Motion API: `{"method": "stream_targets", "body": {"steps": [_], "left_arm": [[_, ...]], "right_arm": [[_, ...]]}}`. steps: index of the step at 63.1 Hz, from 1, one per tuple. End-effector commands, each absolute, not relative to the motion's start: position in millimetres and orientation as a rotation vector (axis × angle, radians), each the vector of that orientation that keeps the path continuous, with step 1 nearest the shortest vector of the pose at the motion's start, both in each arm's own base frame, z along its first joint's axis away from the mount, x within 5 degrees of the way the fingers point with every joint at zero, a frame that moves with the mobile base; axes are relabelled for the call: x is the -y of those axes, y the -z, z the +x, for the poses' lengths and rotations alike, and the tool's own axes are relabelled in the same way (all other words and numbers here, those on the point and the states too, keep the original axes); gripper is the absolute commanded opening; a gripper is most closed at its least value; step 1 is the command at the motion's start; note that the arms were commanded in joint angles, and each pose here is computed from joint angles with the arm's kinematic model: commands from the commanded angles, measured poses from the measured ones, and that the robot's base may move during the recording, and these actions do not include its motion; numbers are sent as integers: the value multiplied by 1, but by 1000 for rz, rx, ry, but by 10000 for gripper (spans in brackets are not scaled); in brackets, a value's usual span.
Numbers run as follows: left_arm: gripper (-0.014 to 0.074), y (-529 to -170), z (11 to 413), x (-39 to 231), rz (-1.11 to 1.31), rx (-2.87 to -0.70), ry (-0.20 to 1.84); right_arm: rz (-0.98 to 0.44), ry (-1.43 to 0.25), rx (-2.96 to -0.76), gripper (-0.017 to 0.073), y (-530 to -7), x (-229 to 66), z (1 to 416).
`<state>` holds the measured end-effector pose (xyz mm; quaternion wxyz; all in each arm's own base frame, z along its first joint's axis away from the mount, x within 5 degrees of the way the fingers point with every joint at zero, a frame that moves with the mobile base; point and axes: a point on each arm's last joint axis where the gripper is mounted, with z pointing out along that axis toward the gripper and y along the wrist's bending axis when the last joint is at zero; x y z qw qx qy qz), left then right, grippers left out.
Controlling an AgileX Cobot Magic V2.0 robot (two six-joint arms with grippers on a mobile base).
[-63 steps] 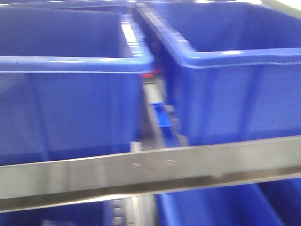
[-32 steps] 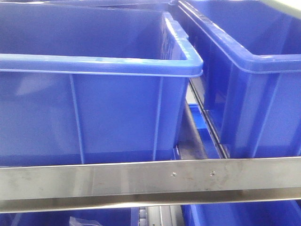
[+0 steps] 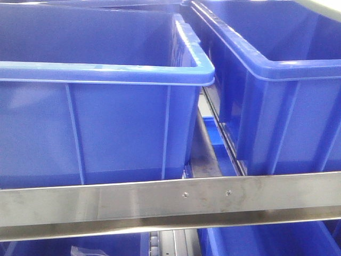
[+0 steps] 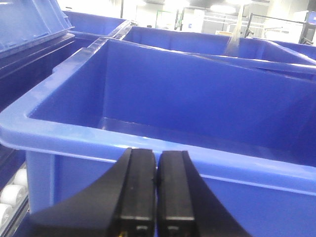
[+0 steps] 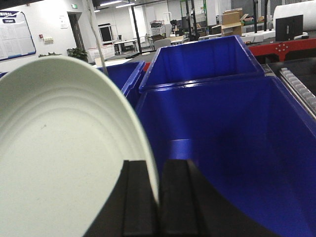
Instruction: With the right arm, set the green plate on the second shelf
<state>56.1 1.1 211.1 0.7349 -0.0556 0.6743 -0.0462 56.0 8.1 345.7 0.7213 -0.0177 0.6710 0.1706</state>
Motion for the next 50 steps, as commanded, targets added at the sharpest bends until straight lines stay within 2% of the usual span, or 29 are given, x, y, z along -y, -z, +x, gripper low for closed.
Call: {"method": "stream_targets", "body": {"steps": [1,20,25,31,39,50], "left_arm": [[130,-205,56,-1,-127,-1427,108],[130,-205,56,-1,-127,-1427,108],[130,-205,56,-1,-127,-1427,108],[130,-205,56,-1,-127,-1427,108],[130,-205,56,-1,-127,-1427,108],[130,-205,56,-1,-127,-1427,108]], "right_arm": [[-94,-417,-1370,57,-363,-13,53],[-133,-407,-1331,57,-366,-15,52],[-195,-268,-1339,57,-366,-13,57],[-192,-92,-1393,57,-368,-6,65],[-77,58,-1406,57,-385,5,75],[61,198,-1303,57,-405,10,96]]}}
